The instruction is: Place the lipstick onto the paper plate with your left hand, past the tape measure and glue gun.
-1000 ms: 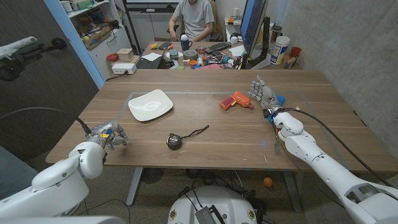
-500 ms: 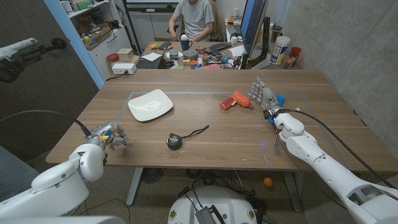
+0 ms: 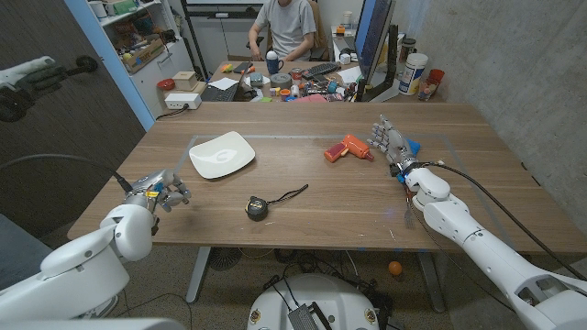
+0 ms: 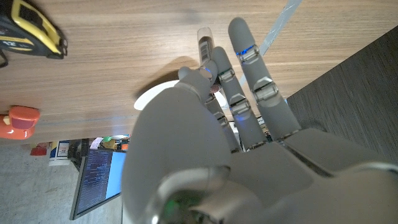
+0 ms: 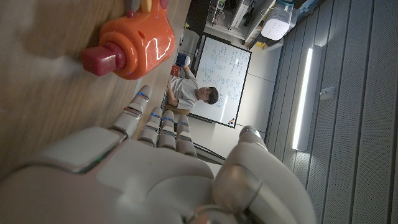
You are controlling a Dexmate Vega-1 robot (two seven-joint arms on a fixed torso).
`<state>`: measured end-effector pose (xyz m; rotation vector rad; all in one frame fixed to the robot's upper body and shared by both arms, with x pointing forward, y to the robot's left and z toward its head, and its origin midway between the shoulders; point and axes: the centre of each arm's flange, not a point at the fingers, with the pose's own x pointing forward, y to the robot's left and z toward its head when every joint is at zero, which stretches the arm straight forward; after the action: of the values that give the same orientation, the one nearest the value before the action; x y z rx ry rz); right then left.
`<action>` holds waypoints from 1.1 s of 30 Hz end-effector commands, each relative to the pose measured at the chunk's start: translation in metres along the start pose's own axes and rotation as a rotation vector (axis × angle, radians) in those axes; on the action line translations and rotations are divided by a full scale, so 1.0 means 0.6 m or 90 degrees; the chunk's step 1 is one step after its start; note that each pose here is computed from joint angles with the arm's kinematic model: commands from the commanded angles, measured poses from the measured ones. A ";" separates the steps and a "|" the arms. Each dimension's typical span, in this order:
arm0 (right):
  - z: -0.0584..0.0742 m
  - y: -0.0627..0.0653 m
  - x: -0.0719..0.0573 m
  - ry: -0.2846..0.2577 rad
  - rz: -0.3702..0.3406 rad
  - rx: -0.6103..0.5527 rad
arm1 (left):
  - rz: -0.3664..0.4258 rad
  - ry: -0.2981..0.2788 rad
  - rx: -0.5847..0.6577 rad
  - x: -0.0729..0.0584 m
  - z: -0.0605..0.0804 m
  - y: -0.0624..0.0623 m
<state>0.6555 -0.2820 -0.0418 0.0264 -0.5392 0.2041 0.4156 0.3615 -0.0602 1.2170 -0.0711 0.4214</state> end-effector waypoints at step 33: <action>0.065 0.027 0.009 -0.051 0.002 -0.028 | 0.056 -0.033 -0.132 0.061 -0.005 0.069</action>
<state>0.6430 -0.2724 -0.0207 0.0053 -0.5891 0.1962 0.4229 0.3754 -0.0178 1.0922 -0.1992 0.4548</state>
